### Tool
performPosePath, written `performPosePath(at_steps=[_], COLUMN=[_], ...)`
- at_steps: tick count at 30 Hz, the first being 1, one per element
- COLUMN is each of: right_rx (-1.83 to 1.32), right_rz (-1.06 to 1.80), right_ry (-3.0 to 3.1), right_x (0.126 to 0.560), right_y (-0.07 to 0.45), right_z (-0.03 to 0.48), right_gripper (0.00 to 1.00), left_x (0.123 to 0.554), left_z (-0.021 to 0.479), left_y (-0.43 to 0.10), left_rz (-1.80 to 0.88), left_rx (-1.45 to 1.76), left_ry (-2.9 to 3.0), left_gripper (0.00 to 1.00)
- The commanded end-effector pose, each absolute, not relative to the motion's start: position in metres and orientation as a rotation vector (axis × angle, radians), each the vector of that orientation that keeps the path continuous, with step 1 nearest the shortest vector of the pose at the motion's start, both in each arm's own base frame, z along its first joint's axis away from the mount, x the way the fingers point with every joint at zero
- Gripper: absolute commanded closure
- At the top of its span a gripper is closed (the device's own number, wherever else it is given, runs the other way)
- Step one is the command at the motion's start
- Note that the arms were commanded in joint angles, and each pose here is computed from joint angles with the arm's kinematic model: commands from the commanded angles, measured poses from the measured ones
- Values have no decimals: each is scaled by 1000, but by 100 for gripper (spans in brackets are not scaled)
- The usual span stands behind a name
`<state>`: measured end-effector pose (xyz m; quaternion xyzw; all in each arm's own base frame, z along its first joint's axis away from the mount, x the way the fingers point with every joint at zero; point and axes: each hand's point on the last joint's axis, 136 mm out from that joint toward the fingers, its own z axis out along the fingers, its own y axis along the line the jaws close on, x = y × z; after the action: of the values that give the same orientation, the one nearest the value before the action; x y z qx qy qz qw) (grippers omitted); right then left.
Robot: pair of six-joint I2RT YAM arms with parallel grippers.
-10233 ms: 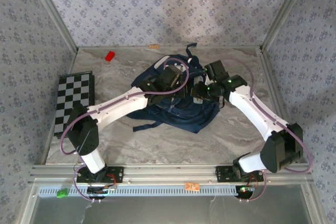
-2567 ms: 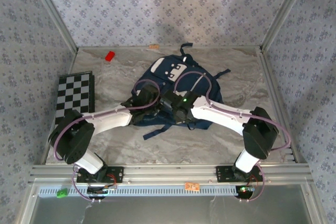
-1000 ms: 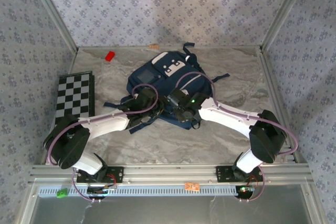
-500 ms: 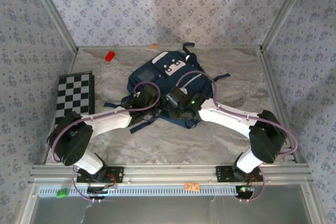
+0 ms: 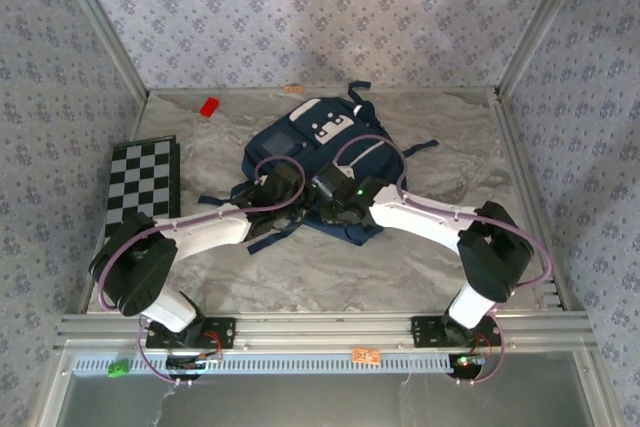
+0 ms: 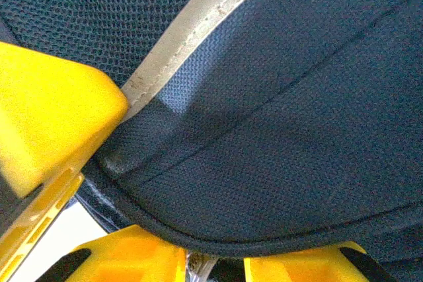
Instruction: Pack the student bag
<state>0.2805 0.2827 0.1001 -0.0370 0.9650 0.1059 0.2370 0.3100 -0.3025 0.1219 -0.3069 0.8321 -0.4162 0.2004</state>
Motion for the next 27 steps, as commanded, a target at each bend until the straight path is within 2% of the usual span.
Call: performPosePath(at_steps=[1, 5, 14, 23, 27], right_rx=[-82, -70, -75, -139, -159], right_rz=[247, 191, 86, -141, -144], right_ry=[2620, 2588, 2614, 2576, 2600], right_x=[286, 288, 273, 272, 276], right_y=[284, 275, 237, 188, 168], right_z=[104, 121, 115, 130, 127], right_gripper=[80, 90, 100, 100, 100], left_x=[321, 320, 321, 324, 321], left_z=[155, 153, 154, 166, 171], left_y=[-307, -301, -291, -271, -260], left_rz=[-1244, -1204, -1162, -1124, -1082], left_rx=[-848, -842, -839, -785, -661], left_ry=[2221, 2225, 2218, 2223, 2280], left_gripper=[100, 100, 100, 100, 100])
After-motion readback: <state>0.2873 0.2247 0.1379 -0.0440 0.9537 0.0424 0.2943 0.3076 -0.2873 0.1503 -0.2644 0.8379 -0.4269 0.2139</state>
